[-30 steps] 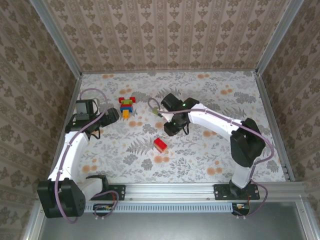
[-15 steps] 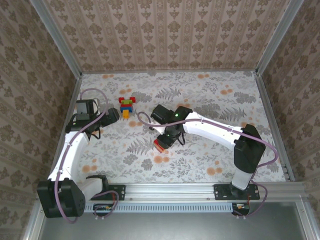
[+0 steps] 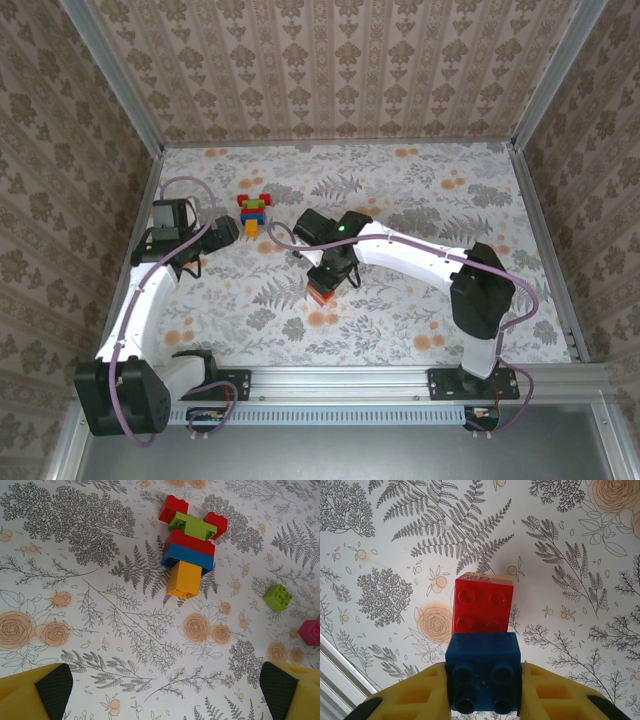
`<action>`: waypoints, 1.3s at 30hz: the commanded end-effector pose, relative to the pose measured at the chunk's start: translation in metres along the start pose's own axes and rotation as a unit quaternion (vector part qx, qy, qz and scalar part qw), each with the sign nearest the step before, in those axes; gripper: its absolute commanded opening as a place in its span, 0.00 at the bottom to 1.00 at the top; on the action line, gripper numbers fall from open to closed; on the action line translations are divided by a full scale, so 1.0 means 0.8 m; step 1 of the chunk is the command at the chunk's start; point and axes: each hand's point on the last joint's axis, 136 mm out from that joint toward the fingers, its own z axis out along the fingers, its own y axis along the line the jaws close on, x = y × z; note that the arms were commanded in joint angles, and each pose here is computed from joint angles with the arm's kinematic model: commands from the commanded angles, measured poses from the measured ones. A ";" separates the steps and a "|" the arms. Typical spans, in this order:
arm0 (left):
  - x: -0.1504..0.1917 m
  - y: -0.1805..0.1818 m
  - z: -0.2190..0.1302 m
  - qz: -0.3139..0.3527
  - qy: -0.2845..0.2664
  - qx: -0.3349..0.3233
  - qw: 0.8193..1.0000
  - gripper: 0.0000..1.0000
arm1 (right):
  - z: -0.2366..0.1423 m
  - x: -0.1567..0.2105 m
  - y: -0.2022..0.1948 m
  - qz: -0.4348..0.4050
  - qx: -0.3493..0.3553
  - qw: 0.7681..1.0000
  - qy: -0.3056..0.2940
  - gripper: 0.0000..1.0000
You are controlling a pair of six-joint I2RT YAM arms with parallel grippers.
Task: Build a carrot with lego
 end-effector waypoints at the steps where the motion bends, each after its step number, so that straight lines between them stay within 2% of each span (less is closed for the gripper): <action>1: -0.008 -0.007 -0.004 0.014 -0.006 0.007 1.000 1.00 | -0.001 -0.007 0.001 0.008 0.007 1.000 -0.003 0.30; 24: -0.007 -0.008 -0.004 0.015 -0.006 0.008 1.000 1.00 | 0.019 -0.002 0.004 0.014 0.006 1.000 0.017 0.30; 39: -0.007 -0.008 -0.005 0.015 -0.007 0.009 1.000 1.00 | 0.036 0.012 0.005 0.046 0.015 0.998 0.043 0.30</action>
